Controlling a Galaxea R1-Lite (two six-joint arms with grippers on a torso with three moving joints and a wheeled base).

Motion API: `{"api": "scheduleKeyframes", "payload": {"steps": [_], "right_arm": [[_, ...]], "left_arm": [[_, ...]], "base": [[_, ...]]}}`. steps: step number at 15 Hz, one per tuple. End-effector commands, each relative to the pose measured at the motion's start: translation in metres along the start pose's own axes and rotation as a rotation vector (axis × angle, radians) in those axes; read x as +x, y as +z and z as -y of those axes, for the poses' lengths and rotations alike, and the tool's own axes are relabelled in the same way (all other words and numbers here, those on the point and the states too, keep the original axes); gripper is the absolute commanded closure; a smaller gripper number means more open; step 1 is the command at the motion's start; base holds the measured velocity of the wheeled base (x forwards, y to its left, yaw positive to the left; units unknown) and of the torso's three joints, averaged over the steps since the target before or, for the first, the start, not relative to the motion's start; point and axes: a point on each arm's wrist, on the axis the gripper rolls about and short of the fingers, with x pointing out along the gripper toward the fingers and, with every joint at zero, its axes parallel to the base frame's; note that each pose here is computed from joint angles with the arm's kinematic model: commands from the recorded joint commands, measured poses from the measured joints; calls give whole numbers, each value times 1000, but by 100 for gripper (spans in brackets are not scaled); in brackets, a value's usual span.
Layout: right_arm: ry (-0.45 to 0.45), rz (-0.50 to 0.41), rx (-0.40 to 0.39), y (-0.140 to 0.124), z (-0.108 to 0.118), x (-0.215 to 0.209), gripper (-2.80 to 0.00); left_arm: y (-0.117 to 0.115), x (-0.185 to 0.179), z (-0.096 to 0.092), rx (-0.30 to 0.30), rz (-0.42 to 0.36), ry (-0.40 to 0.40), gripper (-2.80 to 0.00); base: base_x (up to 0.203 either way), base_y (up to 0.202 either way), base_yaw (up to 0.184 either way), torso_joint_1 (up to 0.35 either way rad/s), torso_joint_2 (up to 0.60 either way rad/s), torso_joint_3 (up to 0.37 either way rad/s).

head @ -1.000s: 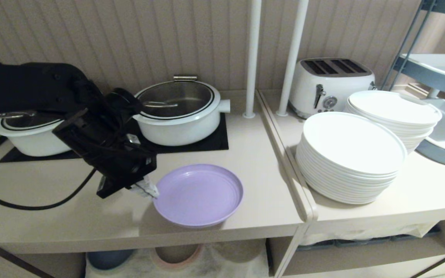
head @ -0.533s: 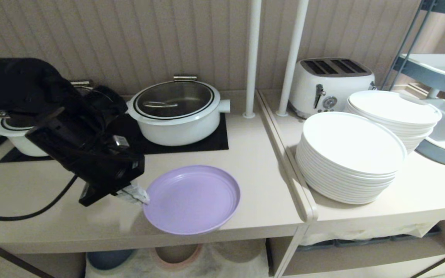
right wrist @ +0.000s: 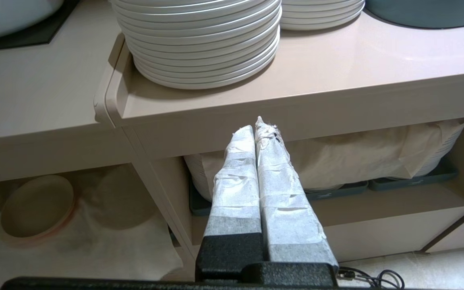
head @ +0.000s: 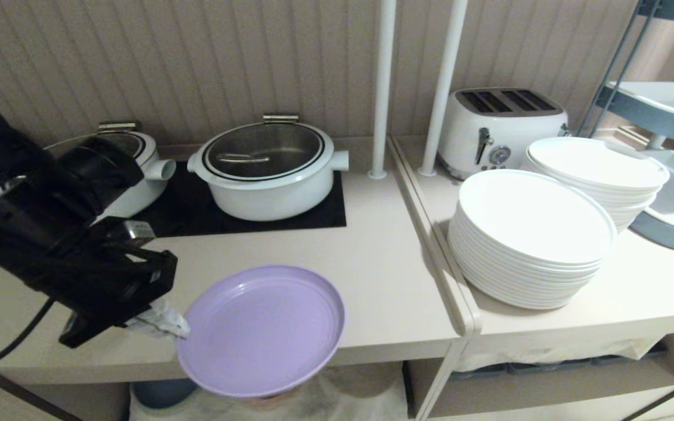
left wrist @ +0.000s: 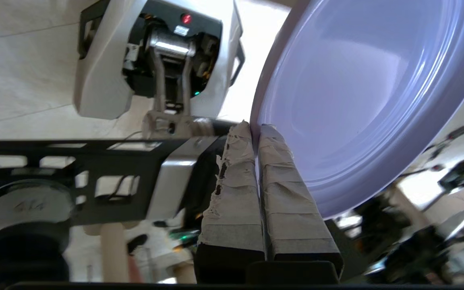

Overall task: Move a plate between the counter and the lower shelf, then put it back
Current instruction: Put the plate in the cupboard

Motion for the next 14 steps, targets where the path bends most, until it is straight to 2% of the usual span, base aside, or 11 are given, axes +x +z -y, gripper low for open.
{"api": "scheduleKeyframes", "payload": {"steps": [1, 9, 12, 14], "right_arm": [[0, 1, 1, 0, 0, 0, 0], [1, 0, 1, 0, 0, 0, 0], [1, 1, 1, 0, 0, 0, 0], [1, 0, 1, 0, 0, 0, 0]], "left_arm": [[-21, -12, -11, 24, 17, -11, 0], [-71, -27, -37, 58, 61, -30, 0], [-85, -25, -54, 96, 65, -12, 0], [-85, -24, -66, 74, 78, 2, 0]], "base": [[0, 0, 0, 0, 0, 0], [0, 0, 0, 0, 0, 0], [0, 0, 0, 0, 0, 0], [0, 0, 0, 0, 0, 0]]}}
